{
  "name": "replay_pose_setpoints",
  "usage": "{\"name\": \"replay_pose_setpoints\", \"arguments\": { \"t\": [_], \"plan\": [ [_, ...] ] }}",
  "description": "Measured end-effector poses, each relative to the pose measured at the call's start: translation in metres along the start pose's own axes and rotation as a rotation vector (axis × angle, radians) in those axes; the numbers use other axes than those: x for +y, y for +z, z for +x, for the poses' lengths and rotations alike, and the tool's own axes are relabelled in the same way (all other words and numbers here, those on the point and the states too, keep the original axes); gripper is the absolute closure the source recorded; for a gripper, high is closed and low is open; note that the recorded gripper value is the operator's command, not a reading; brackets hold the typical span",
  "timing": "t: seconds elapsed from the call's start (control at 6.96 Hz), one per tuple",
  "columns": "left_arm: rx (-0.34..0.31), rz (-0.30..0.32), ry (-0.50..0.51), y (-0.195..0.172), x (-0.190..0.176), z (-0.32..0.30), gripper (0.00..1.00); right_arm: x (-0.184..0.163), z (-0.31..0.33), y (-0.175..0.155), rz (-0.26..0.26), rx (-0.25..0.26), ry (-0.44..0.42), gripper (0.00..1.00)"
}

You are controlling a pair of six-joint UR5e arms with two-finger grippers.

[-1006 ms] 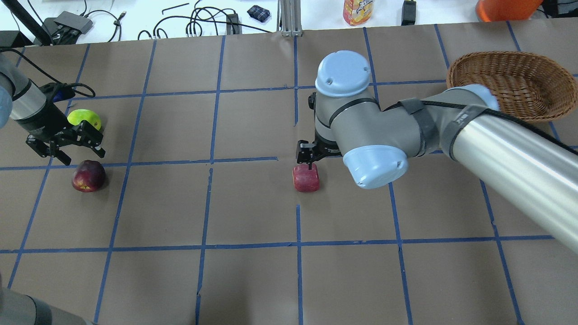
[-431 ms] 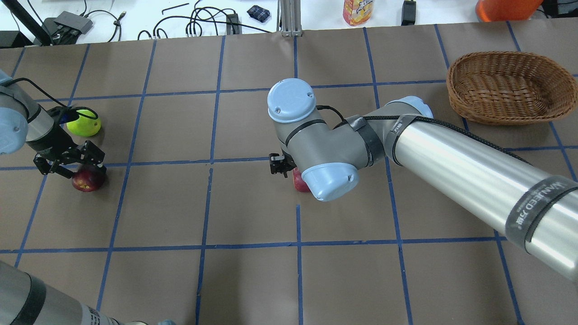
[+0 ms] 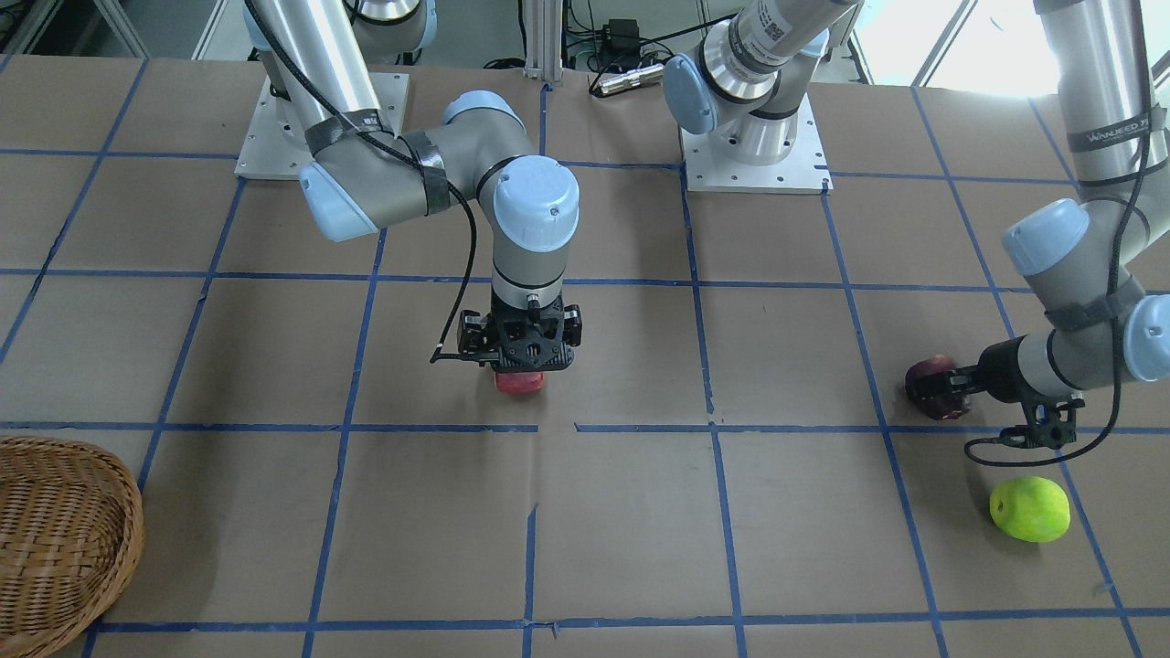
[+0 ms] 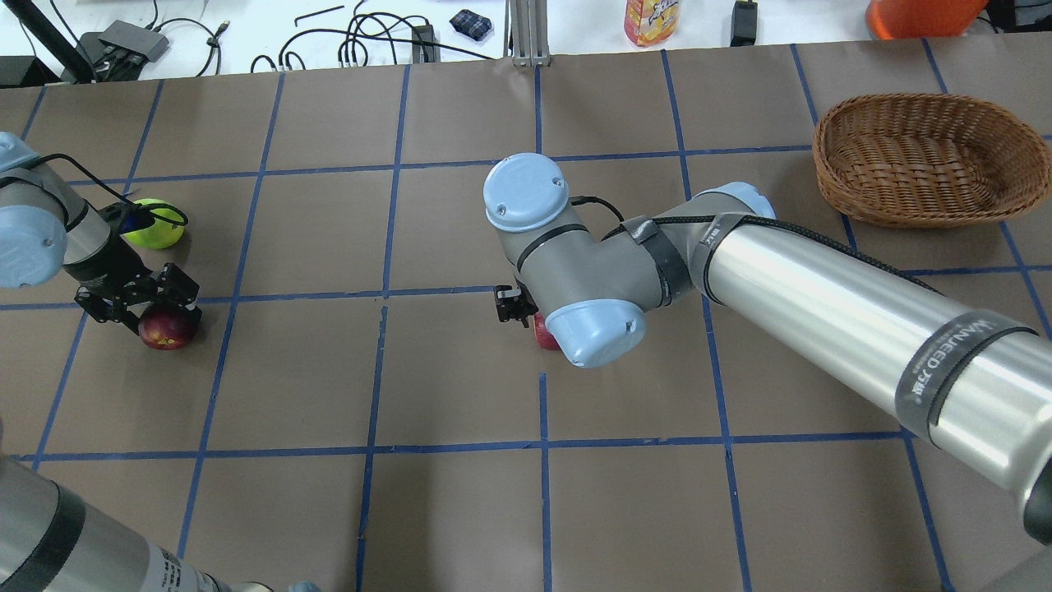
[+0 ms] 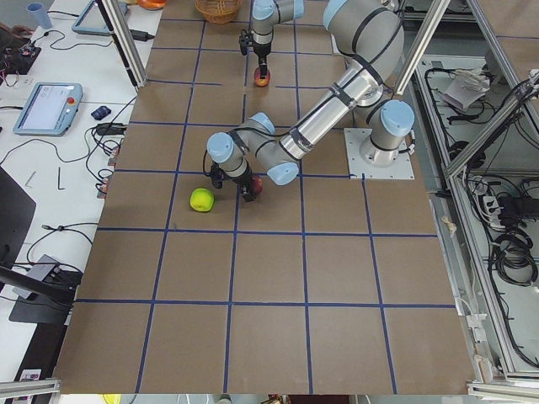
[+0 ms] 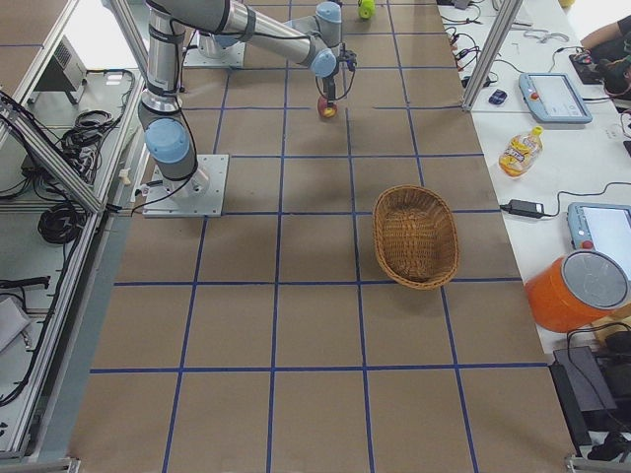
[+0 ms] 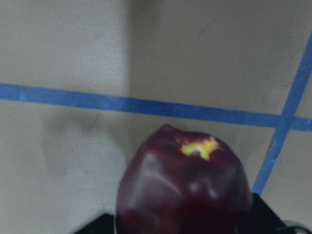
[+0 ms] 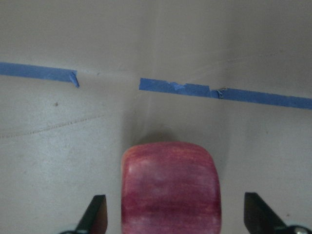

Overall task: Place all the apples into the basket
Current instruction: 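Grasp the red apple with the right gripper while left grasps dark red apple, then carry the red apple into the basket with right gripper while left lifts dark apple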

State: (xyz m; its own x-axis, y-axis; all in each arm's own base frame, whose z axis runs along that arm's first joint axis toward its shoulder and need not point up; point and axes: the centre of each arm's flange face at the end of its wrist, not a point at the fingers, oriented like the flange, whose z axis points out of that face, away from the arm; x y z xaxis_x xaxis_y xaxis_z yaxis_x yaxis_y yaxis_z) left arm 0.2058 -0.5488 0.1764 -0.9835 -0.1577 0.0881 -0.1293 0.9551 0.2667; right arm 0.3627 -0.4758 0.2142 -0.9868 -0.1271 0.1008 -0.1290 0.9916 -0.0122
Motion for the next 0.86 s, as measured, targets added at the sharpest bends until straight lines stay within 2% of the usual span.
{"name": "replay_pose_setpoints", "arguments": {
  "t": [0.14, 0.29, 0.43, 0.58, 0.86],
  "plan": [
    [0.001, 0.002, -0.002, -0.001, 0.0, -0.005, 0.21, -0.001, -0.001, 0.008, -0.01, 0.002, -0.005, 0.35],
    [0.007, 0.002, -0.006, 0.001, 0.002, -0.01, 0.95, -0.002, -0.001, 0.012, -0.014, 0.007, -0.012, 0.69],
    [0.014, 0.006, -0.002, 0.001, 0.002, -0.01, 1.0, -0.002, -0.001, 0.013, -0.016, 0.01, -0.015, 0.72],
    [0.024, 0.022, 0.005, -0.006, 0.001, -0.005, 1.0, -0.003, -0.001, 0.012, -0.016, 0.01, -0.014, 0.73],
    [0.011, 0.101, 0.027, -0.046, -0.005, 0.014, 1.0, -0.019, 0.018, -0.007, 0.006, 0.006, 0.022, 0.73]
  ]
}}
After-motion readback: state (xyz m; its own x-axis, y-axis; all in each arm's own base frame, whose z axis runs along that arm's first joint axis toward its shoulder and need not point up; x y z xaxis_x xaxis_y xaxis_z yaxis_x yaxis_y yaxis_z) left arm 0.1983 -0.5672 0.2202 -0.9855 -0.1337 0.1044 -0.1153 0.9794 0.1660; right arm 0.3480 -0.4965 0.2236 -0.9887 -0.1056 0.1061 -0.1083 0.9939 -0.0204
